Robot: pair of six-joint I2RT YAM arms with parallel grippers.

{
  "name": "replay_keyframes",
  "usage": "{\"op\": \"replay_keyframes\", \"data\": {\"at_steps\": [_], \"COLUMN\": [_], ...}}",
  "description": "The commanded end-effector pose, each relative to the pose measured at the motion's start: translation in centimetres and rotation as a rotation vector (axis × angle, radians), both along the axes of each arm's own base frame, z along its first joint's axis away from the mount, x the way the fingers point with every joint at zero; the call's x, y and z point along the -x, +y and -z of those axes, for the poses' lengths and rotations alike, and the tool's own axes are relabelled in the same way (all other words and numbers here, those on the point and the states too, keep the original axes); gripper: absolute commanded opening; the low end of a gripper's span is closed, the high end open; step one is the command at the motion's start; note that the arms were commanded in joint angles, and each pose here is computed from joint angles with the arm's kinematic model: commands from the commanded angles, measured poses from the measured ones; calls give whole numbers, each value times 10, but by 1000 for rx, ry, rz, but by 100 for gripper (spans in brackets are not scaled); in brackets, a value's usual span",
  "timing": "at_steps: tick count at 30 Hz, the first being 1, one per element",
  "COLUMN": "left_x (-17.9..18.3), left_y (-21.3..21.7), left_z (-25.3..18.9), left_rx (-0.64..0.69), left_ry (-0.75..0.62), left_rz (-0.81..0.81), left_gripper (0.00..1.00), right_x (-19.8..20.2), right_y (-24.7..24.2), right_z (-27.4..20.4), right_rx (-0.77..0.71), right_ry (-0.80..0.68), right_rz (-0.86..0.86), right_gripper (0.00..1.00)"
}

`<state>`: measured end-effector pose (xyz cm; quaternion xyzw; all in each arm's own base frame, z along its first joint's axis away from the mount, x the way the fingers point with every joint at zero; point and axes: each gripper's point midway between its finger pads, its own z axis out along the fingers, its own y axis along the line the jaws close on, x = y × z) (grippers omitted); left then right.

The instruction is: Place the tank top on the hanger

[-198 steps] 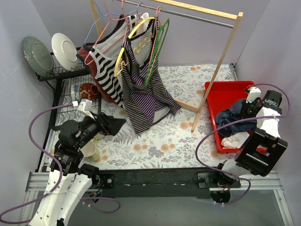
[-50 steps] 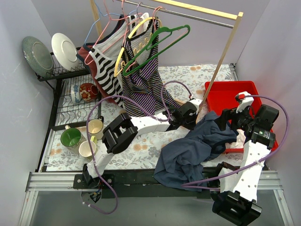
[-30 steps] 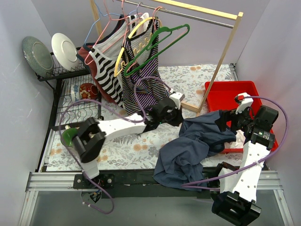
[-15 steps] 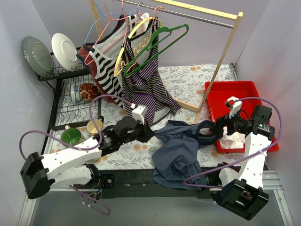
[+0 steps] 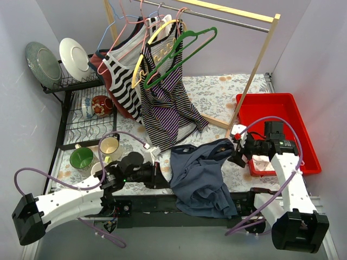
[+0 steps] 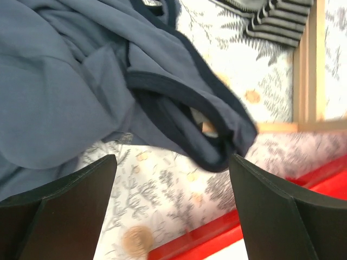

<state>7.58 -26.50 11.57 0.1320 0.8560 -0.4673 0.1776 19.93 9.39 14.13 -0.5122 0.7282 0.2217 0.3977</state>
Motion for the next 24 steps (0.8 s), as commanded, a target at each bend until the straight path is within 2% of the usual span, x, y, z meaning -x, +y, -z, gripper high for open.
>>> {"op": "replay_keyframes", "data": {"at_steps": [1, 3, 6, 8, 9, 13, 16, 19, 22, 23, 24], "left_x": [38, 43, 41, 29, 20, -23, -49, -70, -88, -96, -101], "left_y": [4, 8, 11, 16, 18, 28, 37, 30, 20, 19, 18], "left_z": [-16, -7, 4, 13, 12, -21, -35, -41, -26, -21, -15], "left_rx": [95, 79, 41, -19, -43, -72, -74, -49, -76, -85, -105], "left_ry": [167, 201, 229, 199, 175, 25, -58, -89, -50, -40, -27], "left_rz": [99, 93, 60, -12, -56, -262, -393, -459, -504, -529, -547], "left_gripper": [0, 1, 22, 30, 45, 70, 80, 86, 86, 86, 85], "right_x": [-26, -33, -42, -46, -48, -58, -65, -65, -61, -59, -56], "right_y": [21, 30, 46, 55, 56, 55, 52, 58, 64, 65, 67], "right_z": [-9, -8, 3, 16, 20, 41, 53, 61, 68, 70, 70], "right_rx": [43, 50, 80, 117, 133, 207, 242, 234, 227, 228, 221], "right_ry": [-204, -213, -228, -247, -258, -227, -220, -196, -165, -157, -152], "right_rz": [-145, -156, -192, -244, -257, -274, -271, -283, -297, -302, -311], "right_gripper": [92, 92, 91, 91, 91, 86, 83, 76, 63, 53, 48]}}
